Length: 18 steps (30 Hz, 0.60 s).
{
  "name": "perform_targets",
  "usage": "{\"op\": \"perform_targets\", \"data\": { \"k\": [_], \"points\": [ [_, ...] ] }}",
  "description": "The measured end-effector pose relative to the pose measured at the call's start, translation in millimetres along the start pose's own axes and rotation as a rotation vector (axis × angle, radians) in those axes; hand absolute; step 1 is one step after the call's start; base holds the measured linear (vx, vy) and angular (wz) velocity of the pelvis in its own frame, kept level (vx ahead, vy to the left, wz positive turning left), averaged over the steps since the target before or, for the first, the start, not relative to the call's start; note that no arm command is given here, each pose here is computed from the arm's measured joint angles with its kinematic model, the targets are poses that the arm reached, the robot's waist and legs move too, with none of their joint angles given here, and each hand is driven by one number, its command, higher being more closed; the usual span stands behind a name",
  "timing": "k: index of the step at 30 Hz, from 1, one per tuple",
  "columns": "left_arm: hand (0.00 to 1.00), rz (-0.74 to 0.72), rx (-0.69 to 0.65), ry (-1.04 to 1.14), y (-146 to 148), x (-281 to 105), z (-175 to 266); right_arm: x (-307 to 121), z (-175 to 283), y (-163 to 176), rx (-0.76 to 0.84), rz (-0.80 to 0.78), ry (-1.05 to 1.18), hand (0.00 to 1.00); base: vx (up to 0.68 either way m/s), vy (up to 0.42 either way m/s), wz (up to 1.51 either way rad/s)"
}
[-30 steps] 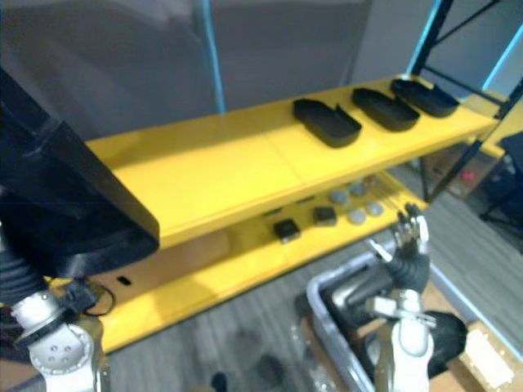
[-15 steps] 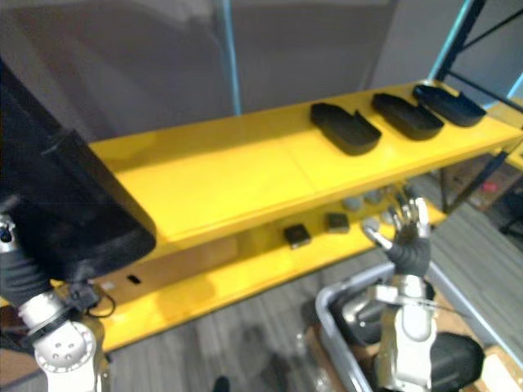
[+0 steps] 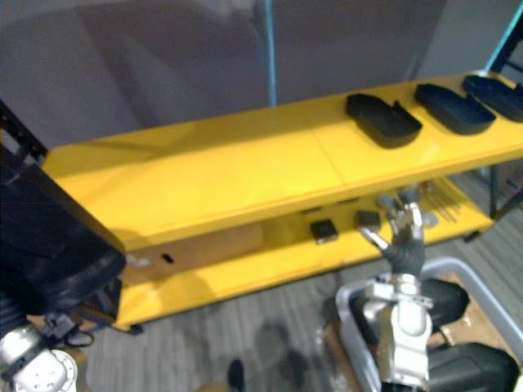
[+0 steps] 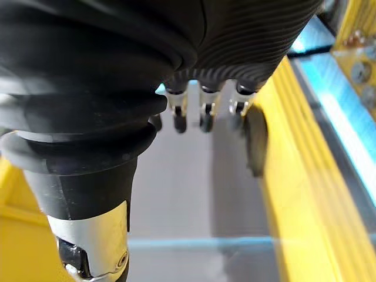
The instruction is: Walk over and take plastic housings, then place them on the shelf
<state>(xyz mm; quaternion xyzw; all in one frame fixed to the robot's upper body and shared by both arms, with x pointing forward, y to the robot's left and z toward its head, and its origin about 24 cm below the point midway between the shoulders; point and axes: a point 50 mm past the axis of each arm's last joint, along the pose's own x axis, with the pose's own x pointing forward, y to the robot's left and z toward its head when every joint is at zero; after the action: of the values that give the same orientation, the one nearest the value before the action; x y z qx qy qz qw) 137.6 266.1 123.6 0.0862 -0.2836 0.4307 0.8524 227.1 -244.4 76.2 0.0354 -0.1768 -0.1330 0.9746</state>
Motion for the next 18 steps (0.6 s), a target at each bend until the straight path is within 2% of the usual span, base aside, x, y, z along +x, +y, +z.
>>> {"op": "perform_targets", "data": {
  "k": [5,11,18],
  "points": [
    [1.0,-0.047,-0.087,-0.128,-19,16,16,-2,4,-15,-0.021,-0.095,-0.02,0.0,0.07,0.031,0.12],
    [1.0,-0.129,-0.1,-0.252,-34,33,29,-6,3,-12,-0.012,-0.105,-0.027,0.0,-0.04,0.086,0.08],
    [1.0,-0.148,-0.113,-0.131,-41,16,15,-4,15,-7,-0.019,-0.075,-0.085,0.0,0.04,-0.119,0.2]
  ]
}}
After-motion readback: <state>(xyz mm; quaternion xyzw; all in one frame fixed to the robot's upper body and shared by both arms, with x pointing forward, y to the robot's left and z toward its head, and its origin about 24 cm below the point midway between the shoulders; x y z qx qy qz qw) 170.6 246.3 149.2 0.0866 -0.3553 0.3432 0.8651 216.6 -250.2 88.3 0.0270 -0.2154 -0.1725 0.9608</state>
